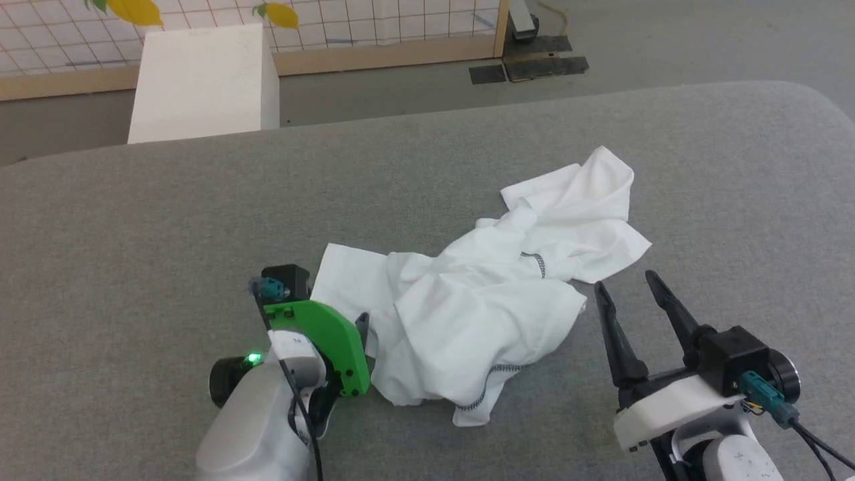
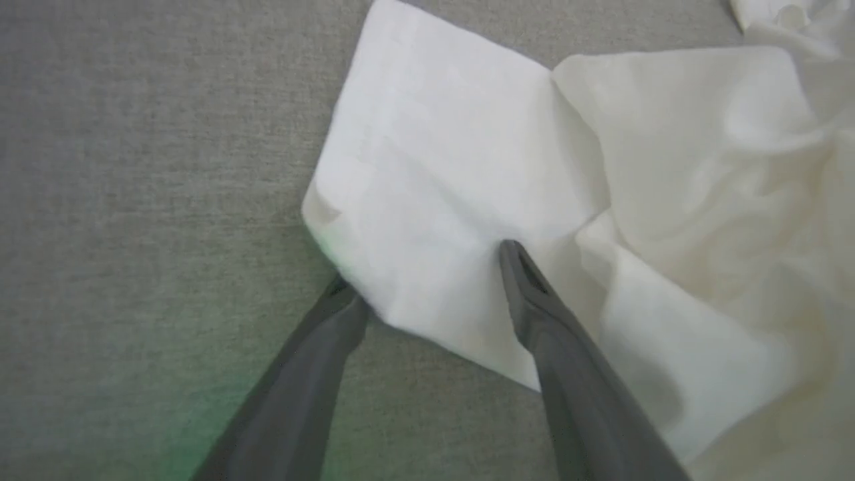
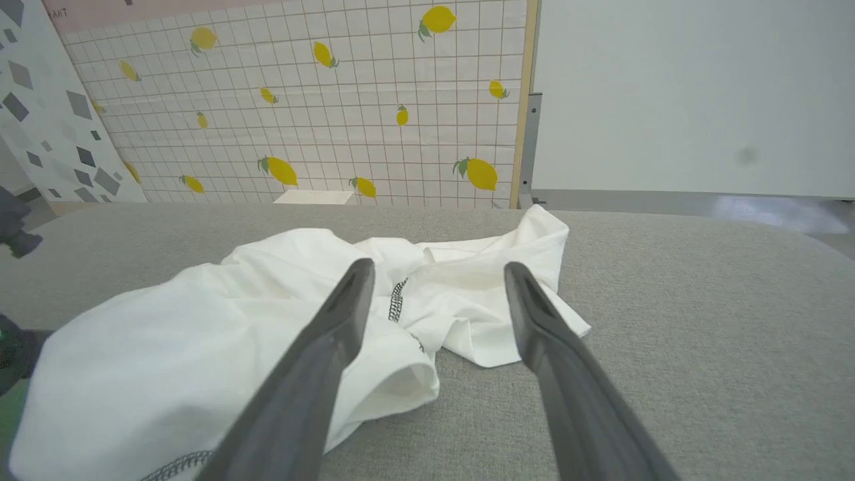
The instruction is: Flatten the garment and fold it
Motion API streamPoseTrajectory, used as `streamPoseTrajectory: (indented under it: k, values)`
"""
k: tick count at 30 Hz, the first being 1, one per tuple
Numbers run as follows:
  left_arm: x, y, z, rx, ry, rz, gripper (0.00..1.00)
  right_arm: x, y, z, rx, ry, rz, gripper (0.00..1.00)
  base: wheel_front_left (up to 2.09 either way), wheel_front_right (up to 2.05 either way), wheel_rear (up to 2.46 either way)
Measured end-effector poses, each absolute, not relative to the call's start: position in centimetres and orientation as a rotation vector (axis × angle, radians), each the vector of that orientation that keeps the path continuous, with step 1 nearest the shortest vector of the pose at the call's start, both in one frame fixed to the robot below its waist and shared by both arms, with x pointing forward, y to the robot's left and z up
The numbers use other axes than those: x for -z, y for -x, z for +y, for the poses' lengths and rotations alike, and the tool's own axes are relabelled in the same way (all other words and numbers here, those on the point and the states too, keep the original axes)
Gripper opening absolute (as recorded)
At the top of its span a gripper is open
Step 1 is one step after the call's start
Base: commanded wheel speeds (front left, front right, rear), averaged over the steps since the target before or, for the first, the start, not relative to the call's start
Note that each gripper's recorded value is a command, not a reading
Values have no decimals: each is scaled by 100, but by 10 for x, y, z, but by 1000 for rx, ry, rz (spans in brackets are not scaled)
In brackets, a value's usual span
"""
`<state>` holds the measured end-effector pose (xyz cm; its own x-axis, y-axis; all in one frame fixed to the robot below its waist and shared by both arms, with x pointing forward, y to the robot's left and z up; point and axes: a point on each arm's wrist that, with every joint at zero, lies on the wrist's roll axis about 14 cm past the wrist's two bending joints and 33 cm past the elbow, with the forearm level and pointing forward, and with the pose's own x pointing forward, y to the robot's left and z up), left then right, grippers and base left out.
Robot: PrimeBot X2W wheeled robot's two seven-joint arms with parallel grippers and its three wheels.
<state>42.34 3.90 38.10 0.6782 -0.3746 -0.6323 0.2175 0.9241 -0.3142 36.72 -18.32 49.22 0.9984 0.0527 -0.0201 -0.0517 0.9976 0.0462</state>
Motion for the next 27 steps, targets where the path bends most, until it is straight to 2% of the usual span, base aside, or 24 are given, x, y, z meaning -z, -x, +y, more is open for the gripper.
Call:
streamPoseTrajectory:
  k: [3,7,13,20,21,22,23,27]
  values:
    - [-387,-430,35,346,226,696,0,-491,-370,-184,-52,-48,22,100,0,0,0]
    - [-408,-448,59,243,246,526,0,-492,-371,-182,-57,-55,17,100,0,0,0]
    - [-435,-453,165,-44,223,314,0,-497,-374,-182,-59,-56,-4,100,0,0,0]
    - [-436,-408,263,-287,174,299,0,-498,-382,-172,-89,-61,-8,100,0,0,0]
    - [-434,-401,268,-294,180,308,12,-497,-383,-170,-94,-61,-3,100,0,0,0]
    - [-433,-397,270,-298,197,310,58,-497,-384,-170,-96,-59,0,100,0,0,0]
    - [-434,-393,271,-299,210,307,100,-496,-385,-168,-103,-56,5,100,0,0,0]
    - [-451,-388,266,-276,213,217,100,-489,-389,-166,-110,-33,48,100,0,0,0]
